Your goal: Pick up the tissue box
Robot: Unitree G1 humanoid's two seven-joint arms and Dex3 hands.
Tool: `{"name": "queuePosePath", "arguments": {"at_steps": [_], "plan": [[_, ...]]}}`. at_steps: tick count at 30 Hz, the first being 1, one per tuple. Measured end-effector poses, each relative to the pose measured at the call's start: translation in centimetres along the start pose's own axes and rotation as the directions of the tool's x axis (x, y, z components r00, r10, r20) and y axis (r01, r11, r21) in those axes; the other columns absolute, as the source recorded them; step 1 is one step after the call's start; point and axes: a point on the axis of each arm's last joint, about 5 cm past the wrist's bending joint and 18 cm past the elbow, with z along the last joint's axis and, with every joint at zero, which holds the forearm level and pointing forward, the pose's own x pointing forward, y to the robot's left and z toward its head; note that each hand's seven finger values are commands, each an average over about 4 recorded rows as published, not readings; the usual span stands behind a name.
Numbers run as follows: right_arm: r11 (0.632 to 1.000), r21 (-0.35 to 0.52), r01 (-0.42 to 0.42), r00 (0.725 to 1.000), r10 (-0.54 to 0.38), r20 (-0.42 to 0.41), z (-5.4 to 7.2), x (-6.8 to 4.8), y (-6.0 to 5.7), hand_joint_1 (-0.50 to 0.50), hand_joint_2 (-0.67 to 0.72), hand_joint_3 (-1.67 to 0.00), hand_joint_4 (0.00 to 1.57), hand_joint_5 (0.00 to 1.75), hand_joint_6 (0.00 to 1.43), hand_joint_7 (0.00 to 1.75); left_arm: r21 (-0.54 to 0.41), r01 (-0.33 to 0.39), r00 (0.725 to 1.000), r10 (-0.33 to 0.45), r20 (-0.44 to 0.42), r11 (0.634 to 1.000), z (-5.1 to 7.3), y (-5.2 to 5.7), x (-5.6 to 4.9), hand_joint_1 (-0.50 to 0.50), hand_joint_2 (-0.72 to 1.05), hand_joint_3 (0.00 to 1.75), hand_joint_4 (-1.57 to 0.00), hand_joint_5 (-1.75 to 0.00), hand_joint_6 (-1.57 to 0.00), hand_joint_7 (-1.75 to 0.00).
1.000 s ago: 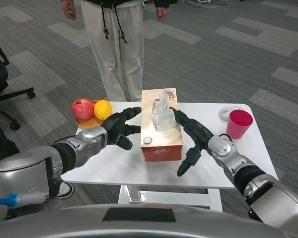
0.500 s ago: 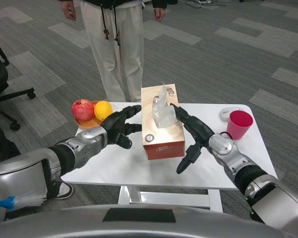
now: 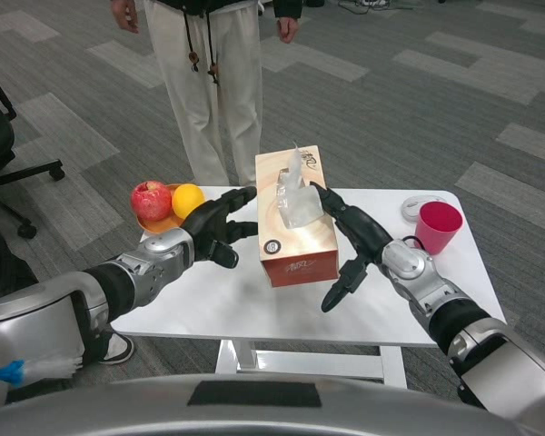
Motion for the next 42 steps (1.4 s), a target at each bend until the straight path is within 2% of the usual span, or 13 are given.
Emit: {"name": "queuePosePath", "arguments": {"at_steps": [27, 31, 33, 42], "plan": [[1.0, -0.004, 0.028, 0.998, -0.028, 0.052, 0.82, 0.05, -0.53, -0.08, 0.15, -0.16, 0.0, 0.1, 0.0, 0.0, -0.041, 0.004, 0.998, -0.001, 0.06, 0.999, 0.55, -0.07, -0.09, 0.5, -0.64, 0.09, 0.0, -1.03, 0.0, -0.21], [1.0, -0.004, 0.031, 0.998, -0.031, 0.056, 0.88, 0.04, -0.59, -0.08, 0.15, -0.16, 0.0, 0.1, 0.0, 0.0, -0.042, 0.006, 0.998, -0.003, 0.065, 0.999, 0.61, -0.09, -0.1, 0.5, -0.64, 0.04, 0.0, -1.03, 0.0, -0.21], [0.999, -0.004, 0.031, 0.998, -0.031, 0.056, 0.89, 0.04, -0.6, -0.08, 0.15, -0.16, 0.0, 0.1, 0.0, 0.0, -0.042, 0.005, 0.998, -0.003, 0.067, 0.999, 0.61, -0.08, -0.11, 0.5, -0.64, 0.09, 0.0, -1.03, 0.0, -0.21], [0.999, -0.003, 0.035, 0.998, -0.035, 0.06, 0.94, 0.04, -0.66, -0.08, 0.15, -0.16, 0.0, 0.1, 0.0, 0.0, -0.043, 0.006, 0.997, -0.003, 0.073, 0.999, 0.67, -0.1, -0.12, 0.5, -0.64, 0.09, 0.0, -1.03, 0.0, -0.21]]}}
